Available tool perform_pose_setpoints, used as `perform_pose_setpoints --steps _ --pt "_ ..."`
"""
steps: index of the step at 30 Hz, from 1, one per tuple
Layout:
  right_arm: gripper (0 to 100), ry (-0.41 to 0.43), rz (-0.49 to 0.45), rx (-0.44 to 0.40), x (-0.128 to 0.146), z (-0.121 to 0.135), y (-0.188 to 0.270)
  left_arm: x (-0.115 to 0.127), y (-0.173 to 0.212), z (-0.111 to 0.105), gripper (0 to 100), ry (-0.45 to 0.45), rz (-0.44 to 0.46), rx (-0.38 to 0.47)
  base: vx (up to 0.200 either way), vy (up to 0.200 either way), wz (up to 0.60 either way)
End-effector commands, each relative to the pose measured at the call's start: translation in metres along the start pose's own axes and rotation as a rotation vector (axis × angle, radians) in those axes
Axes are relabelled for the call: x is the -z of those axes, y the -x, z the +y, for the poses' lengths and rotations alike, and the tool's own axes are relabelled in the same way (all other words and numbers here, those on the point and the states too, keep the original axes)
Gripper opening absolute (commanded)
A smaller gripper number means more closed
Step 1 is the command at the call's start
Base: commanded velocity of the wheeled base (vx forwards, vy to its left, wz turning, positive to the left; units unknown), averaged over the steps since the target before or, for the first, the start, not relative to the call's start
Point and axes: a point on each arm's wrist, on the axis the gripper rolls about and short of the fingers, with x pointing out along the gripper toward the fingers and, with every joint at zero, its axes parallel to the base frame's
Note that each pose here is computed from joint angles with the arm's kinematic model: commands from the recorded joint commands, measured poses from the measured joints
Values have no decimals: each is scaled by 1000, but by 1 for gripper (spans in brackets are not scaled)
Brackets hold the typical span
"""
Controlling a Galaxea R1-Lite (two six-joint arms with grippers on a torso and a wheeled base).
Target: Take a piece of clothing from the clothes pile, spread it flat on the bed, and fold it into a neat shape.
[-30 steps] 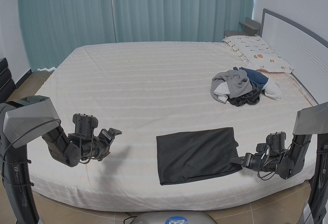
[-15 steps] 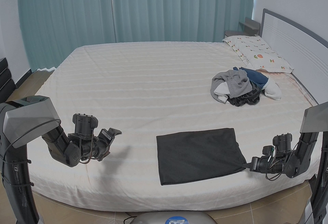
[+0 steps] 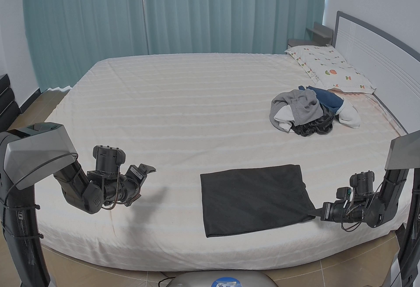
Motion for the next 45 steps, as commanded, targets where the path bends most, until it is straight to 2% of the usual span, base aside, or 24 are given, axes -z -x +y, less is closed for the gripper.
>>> perform_pose_setpoints --steps 1,5,7,8,9,10,11,12,14,16,21,25,36,37,45 --pt "100 9 -40 -8 -8 2 3 0 0 0 100 1 -1 0 0 0 0" --pt "100 -12 -129 -27 -35 1 -3 -1 -1 -1 100 0 -4 2 0 0 0" --pt "100 -56 -160 -38 -45 1 -10 0 -1 -1 100 0 -3 3 0 0 0" --pt "100 -114 -180 -45 -54 0 -20 0 -1 -1 100 0 -3 3 0 0 0" --pt "100 -121 -182 -45 -54 0 -21 0 -1 -1 100 0 -3 3 0 0 0" --pt "100 -184 -220 -34 -63 -1 -34 0 -1 -1 100 0 -3 3 0 0 0" --pt "100 -184 -220 -34 -63 -1 -34 0 -1 -1 100 0 -3 3 0 0 0" --pt "100 -232 -262 -17 -72 -2 -40 0 -1 -1 100 0 -3 3 0 0 0" --pt "100 -269 -296 -33 -85 1 -47 0 -1 -1 100 1 -3 3 0 0 0" --pt "100 -297 -288 -41 -88 3 -60 0 -1 -1 100 0 -3 3 0 0 0" --pt "100 -310 -288 -46 -98 -3 -90 -1 0 0 100 1 -3 1 0 0 0" --pt "100 -343 -294 -81 -104 4 -105 0 0 0 100 0 -6 -1 0 0 0" --pt "100 -352 -308 -106 -109 2 -119 0 -1 0 100 0 -7 -3 0 0 0" --pt "0 -353 -316 -105 -110 1 -120 0 -1 0 100 0 -7 -3 0 0 0" --pt "0 -352 -338 -106 -114 -1 -121 0 -1 0 100 0 -7 -3 0 0 0"
